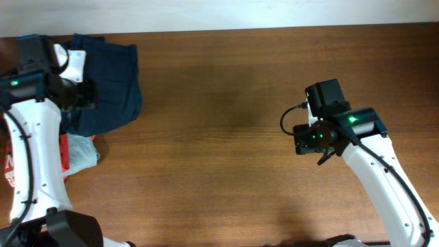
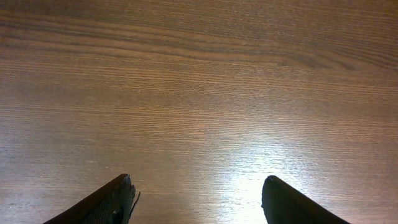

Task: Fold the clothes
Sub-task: 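Carry the folded trousers with the left gripper onto the clothes stack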

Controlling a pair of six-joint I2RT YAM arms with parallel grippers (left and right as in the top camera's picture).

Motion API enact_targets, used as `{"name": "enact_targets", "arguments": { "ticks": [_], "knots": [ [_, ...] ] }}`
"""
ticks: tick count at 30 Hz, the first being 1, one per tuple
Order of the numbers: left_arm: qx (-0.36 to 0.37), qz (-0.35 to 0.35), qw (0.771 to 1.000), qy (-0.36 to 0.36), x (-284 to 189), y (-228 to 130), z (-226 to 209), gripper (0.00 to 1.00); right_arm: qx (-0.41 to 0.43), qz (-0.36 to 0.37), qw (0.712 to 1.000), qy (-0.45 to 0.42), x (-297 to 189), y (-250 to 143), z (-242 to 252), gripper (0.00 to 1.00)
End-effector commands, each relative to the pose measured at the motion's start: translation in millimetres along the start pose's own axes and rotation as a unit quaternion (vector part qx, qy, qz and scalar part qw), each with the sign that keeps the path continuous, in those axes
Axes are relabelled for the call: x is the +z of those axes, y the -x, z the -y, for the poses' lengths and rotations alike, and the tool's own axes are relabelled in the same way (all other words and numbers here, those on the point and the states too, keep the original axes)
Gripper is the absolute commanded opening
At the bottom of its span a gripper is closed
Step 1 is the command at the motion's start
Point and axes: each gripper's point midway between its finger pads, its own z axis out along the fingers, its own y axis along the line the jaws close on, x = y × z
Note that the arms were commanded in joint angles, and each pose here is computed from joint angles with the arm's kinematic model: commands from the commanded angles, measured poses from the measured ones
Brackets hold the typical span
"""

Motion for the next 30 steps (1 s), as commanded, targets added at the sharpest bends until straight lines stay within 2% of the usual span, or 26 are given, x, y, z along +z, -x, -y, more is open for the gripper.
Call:
{"name": "enact_targets", "arguments": {
  "ticks": [1, 11, 23, 30],
  "knots": [
    [-0.050, 0.020, 0.998, 0.017, -11, 4, -23, 0.00, 0.001, 0.012, 1.000, -0.004, -7, 3, 4, 0.71],
    [-0.170, 0.022, 0.984, 0.045, -17, -11, -71, 0.00, -0.003, 0.011, 1.000, -0.004, -7, 3, 4, 0.72],
    [-0.258, 0.038, 0.962, 0.075, -27, -25, -118, 0.00, -0.003, 0.010, 1.000, -0.004, -7, 2, 4, 0.72],
    [-0.315, 0.034, 0.946, 0.070, -33, -43, -138, 0.00, -0.009, 0.010, 1.000, -0.004, -7, 2, 4, 0.72]
  ]
}}
